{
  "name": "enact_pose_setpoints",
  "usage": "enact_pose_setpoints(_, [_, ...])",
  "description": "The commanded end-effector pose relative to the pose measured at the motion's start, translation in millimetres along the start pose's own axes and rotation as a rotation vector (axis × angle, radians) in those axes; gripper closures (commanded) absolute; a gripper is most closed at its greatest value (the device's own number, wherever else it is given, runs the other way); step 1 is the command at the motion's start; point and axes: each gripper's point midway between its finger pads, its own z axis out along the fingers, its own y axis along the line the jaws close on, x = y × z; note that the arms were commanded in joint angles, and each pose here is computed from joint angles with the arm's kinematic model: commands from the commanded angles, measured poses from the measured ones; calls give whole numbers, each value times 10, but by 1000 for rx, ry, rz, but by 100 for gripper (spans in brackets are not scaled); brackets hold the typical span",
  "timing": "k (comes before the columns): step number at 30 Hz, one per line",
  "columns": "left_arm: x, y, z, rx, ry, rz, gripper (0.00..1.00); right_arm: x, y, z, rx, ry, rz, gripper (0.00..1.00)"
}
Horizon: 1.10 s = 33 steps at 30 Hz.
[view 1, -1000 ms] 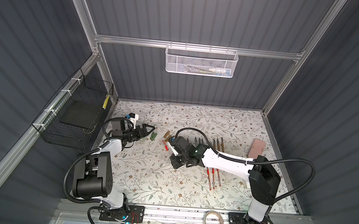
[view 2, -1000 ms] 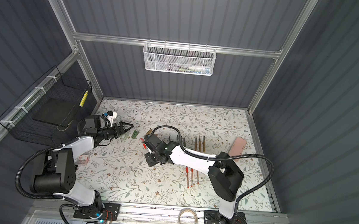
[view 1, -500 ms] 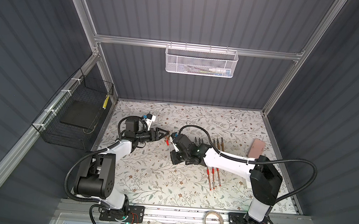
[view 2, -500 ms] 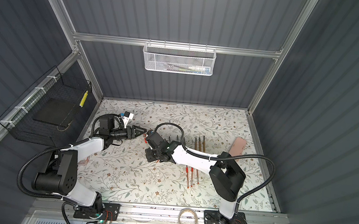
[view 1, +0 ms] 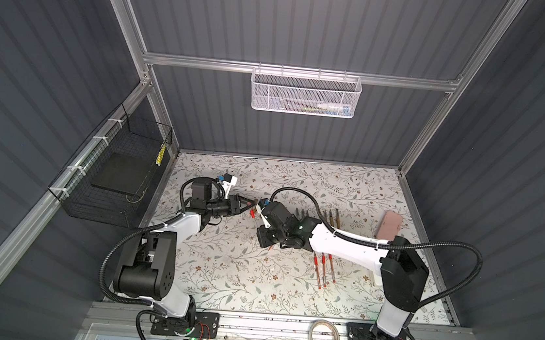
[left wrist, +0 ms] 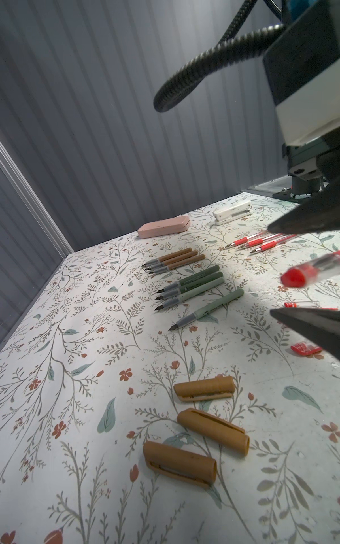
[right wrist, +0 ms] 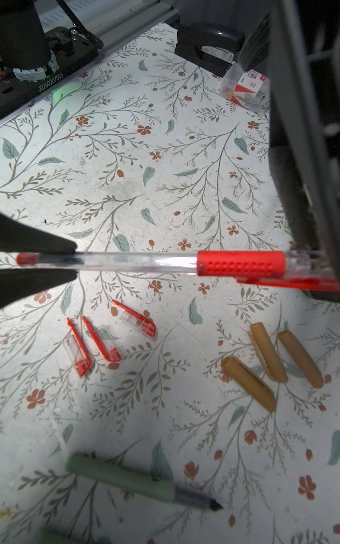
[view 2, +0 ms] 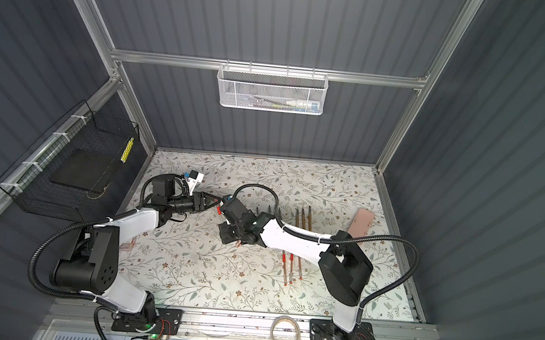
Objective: Remove pen caps from pens
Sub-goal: Open the pen cap on the pen.
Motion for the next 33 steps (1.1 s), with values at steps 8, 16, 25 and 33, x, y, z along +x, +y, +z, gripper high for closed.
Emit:
enact_pose_setpoints(8, [24,24,56,-6,11,-8,88,-80,83,-19,-12,-9,-12,100])
enact_pose_setpoints(16, [22,22,48,-13,8,-11,100,-138,101,-69,-20,-31,-15,71])
enact_pose_setpoints(25, [8,-29,37,6,1,-22,100,-340,94,38,-81,-22,6,51])
enact_pose_setpoints(33, [-19,-108,26,34,-10,-33,100,-462,68,191,-92,-4,0,56])
